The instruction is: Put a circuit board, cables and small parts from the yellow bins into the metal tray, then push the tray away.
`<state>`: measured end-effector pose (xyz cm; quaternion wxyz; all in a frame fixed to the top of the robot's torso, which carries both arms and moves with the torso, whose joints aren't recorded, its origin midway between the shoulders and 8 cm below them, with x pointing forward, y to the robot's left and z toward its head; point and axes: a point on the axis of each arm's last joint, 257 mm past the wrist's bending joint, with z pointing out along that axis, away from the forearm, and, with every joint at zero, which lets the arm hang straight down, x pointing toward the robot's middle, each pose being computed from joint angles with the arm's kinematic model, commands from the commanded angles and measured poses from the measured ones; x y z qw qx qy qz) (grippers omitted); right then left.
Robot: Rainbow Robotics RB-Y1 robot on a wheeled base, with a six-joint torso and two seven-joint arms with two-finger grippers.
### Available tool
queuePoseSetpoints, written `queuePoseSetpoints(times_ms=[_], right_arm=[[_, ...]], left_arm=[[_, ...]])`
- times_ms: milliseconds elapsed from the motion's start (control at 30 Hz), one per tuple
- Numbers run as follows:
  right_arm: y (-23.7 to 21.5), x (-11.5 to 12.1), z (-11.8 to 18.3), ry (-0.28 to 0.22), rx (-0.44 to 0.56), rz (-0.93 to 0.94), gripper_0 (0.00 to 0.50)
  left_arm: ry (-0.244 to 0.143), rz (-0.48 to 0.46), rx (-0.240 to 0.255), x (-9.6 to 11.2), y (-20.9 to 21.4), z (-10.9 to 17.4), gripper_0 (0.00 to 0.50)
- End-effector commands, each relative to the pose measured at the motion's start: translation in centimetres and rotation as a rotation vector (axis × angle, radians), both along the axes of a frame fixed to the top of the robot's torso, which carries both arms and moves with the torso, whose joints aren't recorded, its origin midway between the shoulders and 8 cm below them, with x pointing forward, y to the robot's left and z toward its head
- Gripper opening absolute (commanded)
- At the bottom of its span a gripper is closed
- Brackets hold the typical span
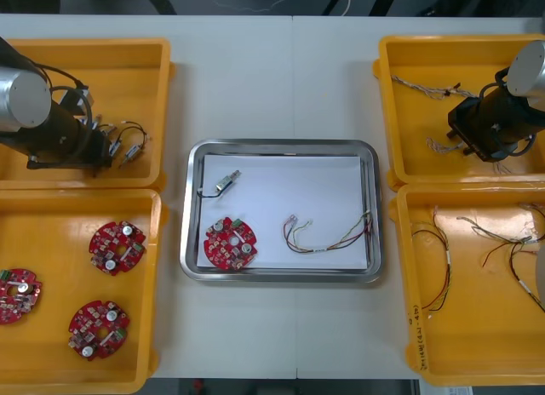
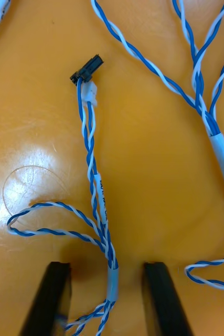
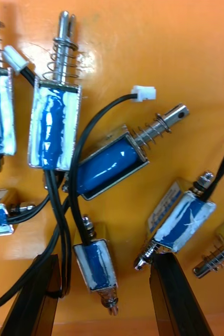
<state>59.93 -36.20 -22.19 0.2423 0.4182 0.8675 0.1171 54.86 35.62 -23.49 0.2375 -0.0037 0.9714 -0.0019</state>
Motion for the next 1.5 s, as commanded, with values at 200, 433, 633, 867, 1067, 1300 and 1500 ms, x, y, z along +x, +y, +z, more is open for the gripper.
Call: queuePoseSetpoints(times_ms=[200, 433, 633, 867, 1067, 1300, 1500], right_arm=[[0.0, -0.1, -0.5, -0.016, 0.032, -0.024, 0.000], [-0.2, 0.1, 0.2, -0.018, 0.014, -0.015, 0.000], [-0.7, -0.5, 2.6, 0.010, -0.029, 0.014, 0.000], [-1.0, -2.1, 6.8, 0.020, -0.085, 0.068, 0.000], [-0.9, -3.7, 9.9, 0.045, -0.106, 0.169, 0.000], [-1.2, -6.1, 12.9, 0.059, -0.155, 0.260, 0.000], [-1.1, -5.7, 16.7, -0.044, -0.214, 0.281, 0.000]], left_arm=[[0.038, -0.040, 0.022, -1.3, 1.2, -0.4, 0.500], [0.047, -0.050, 0.036, -1.8, 2.0, -0.7, 0.500], [0.055, -0.057, 0.049, -2.4, 3.1, -1.1, 0.500], [0.050, -0.068, 0.050, -2.4, 3.3, -1.2, 0.500], [0.045, -0.074, 0.049, -2.2, 3.1, -1.1, 0.000], [0.042, -0.081, 0.044, -2.2, 2.9, -1.1, 0.000], [0.031, -0.091, 0.042, -2.0, 2.6, -0.6, 0.000]])
